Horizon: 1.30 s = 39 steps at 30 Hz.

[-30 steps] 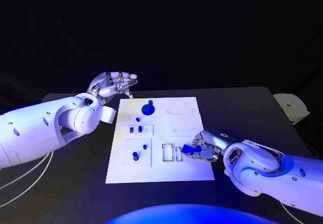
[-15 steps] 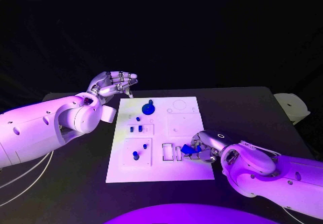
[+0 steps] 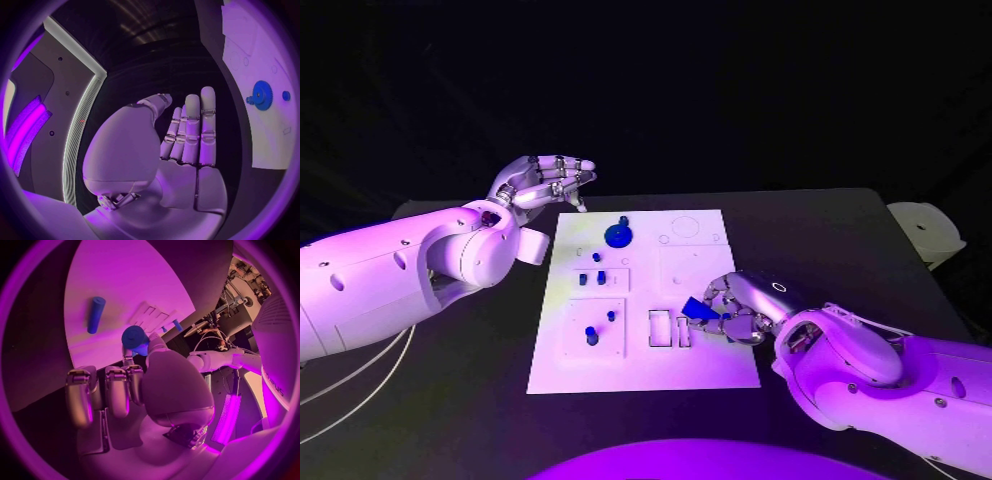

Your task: Assemble the parts on the task board

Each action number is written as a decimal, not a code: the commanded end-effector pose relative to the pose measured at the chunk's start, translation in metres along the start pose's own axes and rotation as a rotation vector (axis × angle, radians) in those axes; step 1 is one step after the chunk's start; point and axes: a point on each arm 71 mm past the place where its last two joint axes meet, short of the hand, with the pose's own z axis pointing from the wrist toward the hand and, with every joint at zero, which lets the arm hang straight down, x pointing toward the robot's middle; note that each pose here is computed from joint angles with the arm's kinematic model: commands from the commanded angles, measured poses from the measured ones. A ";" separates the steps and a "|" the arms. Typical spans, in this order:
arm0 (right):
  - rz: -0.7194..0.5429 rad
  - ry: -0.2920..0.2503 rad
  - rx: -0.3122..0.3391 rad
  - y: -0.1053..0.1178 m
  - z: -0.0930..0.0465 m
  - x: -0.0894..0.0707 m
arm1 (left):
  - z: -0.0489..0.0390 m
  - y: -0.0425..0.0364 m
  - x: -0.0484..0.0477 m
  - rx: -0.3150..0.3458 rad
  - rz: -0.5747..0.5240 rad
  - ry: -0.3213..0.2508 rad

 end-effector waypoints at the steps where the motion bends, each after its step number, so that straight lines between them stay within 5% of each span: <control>1: 0.044 -0.009 0.008 0.005 0.000 -0.001 | 0.0006 -0.0012 0.0029 0.007 -0.008 0.018; 15: 0.063 0.159 -0.002 0.027 0.018 0.025 | 0.0011 -0.0011 0.0048 0.007 -0.010 0.023; 39: -0.008 0.146 -0.004 0.027 0.032 0.032 | 0.0009 -0.0011 0.0050 0.005 -0.011 0.027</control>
